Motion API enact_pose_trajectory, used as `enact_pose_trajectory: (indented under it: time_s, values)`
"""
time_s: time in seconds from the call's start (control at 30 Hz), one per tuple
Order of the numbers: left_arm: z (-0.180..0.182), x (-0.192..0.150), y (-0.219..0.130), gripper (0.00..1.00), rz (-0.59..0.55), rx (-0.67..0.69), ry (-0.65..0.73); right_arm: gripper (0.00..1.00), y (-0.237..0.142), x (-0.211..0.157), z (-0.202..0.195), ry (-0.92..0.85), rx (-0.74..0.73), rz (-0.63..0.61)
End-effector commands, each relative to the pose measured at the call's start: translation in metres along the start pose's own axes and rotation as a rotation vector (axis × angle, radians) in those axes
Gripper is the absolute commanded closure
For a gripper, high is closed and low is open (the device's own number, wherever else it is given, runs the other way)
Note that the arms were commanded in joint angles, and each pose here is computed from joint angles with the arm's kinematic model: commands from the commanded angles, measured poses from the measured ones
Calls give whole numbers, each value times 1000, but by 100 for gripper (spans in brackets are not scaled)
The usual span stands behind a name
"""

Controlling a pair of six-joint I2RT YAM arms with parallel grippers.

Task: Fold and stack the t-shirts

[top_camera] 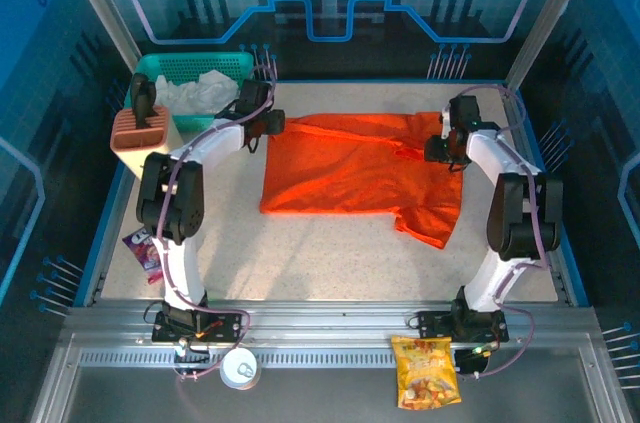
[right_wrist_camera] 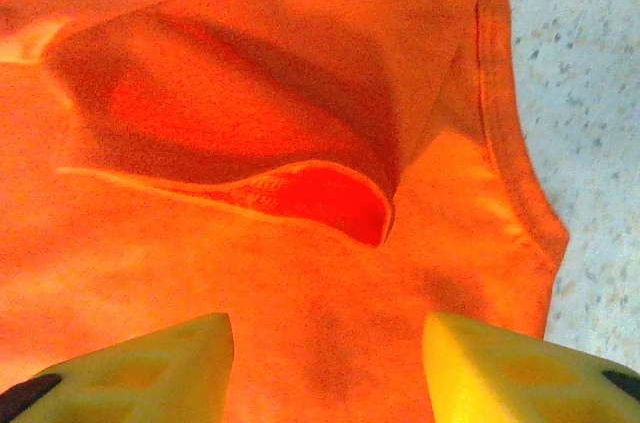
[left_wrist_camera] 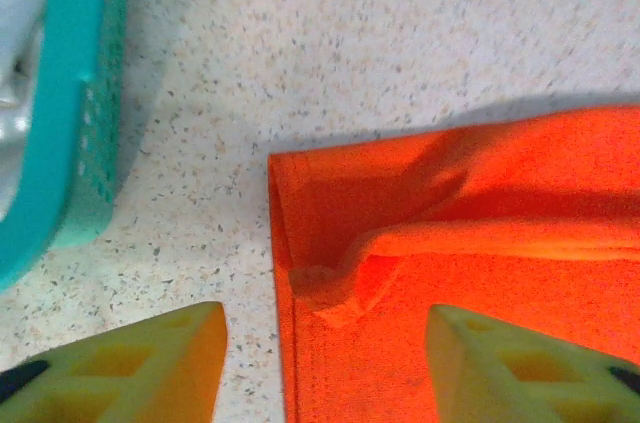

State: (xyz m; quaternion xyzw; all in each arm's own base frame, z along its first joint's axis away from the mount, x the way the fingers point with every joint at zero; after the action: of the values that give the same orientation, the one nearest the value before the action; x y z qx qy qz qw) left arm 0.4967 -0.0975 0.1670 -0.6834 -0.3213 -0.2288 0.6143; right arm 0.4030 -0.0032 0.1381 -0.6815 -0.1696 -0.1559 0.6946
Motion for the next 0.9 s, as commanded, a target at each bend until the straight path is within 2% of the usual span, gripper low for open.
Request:
enact_pose_trajectory:
  time_s: [0.0, 0.07, 0.17, 0.23, 0.33, 0.47, 0.57, 0.67, 0.87]
  values:
    - [-6, 24, -20, 35, -95, -15, 16, 45, -23, 5, 6, 28, 83, 3]
    - [-10, 30, -16, 35, -82, -16, 17, 49, -24, 19, 10, 41, 116, 1]
    - [-18, 36, 6, 58, -4, -12, 22, 61, -16, 41, 16, 56, 150, 8]
    - [-24, 36, 30, 76, 63, -3, 28, 73, -3, 54, 21, 64, 162, 17]
    - [-30, 32, 64, 88, 129, 24, 50, 88, 17, 71, 29, 76, 186, 35]
    - [-36, 22, 97, 93, 170, 46, 90, 99, 43, 86, 40, 86, 214, 58]
    - [-37, 11, 106, 100, 202, 55, 106, 100, 59, 89, 50, 84, 232, 88]
    - [-39, 0, 101, 100, 220, 58, 134, 100, 69, 82, 61, 74, 247, 110]
    - [-35, -19, 73, 100, 216, 87, 183, 100, 76, 47, 76, 82, 261, 156]
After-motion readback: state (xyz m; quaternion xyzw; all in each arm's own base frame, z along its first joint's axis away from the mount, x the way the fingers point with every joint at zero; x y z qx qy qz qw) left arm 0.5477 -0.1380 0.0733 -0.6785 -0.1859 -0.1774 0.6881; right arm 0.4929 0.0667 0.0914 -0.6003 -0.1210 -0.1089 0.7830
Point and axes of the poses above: each hand's point on the last joint's axis, 136 mm out from that joint toward the fingers, its own y axis out along the fingers, its own z axis along the line the jaws close on, x = y × z, the point moved 5 cm from there along -y, back along the fingers, and after that the axes turned 7 degrees about -y, right-handed, at the moved point
